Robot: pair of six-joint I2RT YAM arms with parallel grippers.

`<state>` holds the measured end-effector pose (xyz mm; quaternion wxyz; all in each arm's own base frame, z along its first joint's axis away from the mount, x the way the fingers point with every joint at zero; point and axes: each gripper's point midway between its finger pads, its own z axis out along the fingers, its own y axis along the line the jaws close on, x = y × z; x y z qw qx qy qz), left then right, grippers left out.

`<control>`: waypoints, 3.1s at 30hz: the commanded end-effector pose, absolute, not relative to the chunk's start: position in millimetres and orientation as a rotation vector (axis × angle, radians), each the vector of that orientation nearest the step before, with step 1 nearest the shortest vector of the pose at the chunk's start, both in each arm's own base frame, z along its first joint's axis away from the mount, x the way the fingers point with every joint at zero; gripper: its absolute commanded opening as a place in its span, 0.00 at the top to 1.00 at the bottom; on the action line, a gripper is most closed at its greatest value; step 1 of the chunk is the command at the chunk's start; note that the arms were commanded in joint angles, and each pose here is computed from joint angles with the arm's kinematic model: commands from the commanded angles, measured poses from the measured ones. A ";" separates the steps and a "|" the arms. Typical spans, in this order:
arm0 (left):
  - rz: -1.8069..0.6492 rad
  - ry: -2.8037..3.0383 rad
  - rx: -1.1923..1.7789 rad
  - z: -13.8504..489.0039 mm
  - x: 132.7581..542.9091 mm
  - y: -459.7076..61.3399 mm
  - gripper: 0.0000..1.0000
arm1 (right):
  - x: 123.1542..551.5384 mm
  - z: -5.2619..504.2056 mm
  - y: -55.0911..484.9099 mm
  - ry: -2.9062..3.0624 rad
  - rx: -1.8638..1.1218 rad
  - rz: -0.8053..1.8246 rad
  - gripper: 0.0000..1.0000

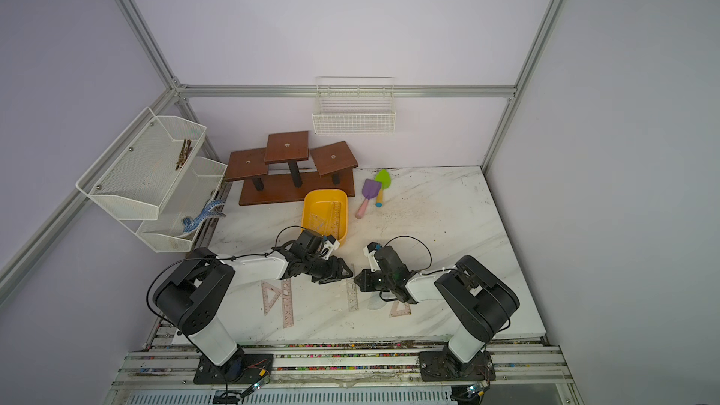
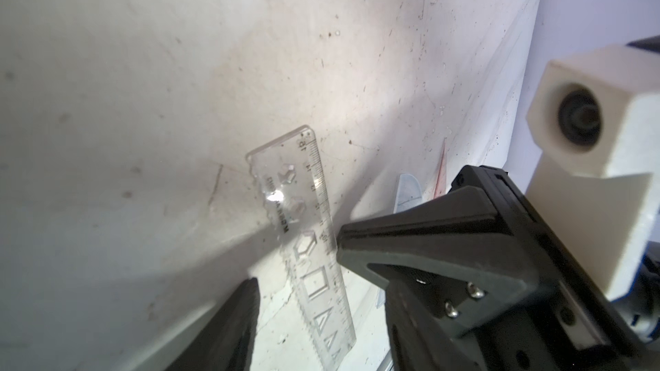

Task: Put the scattered rulers into the storage box
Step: Pick up the ruler from the center of the board.

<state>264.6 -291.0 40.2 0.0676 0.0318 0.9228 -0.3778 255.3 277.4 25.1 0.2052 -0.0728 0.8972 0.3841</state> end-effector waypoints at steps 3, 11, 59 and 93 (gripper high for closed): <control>-1.072 2.859 0.047 14.4 260.2 -285.1 0.39 | 251.0 10.9 273.7 2.525 -0.210 1.066 0.90; -1.035 2.857 0.015 12.2 259.3 -276.3 0.40 | 256.0 38.5 276.4 2.441 -0.204 1.148 0.88; -0.970 2.866 -0.144 2.0 257.2 -252.3 0.30 | 254.8 18.1 291.0 2.461 -0.217 1.253 0.88; -1.054 2.595 0.057 131.9 298.0 -259.2 1.00 | 281.6 66.0 269.4 2.362 -0.233 1.214 0.87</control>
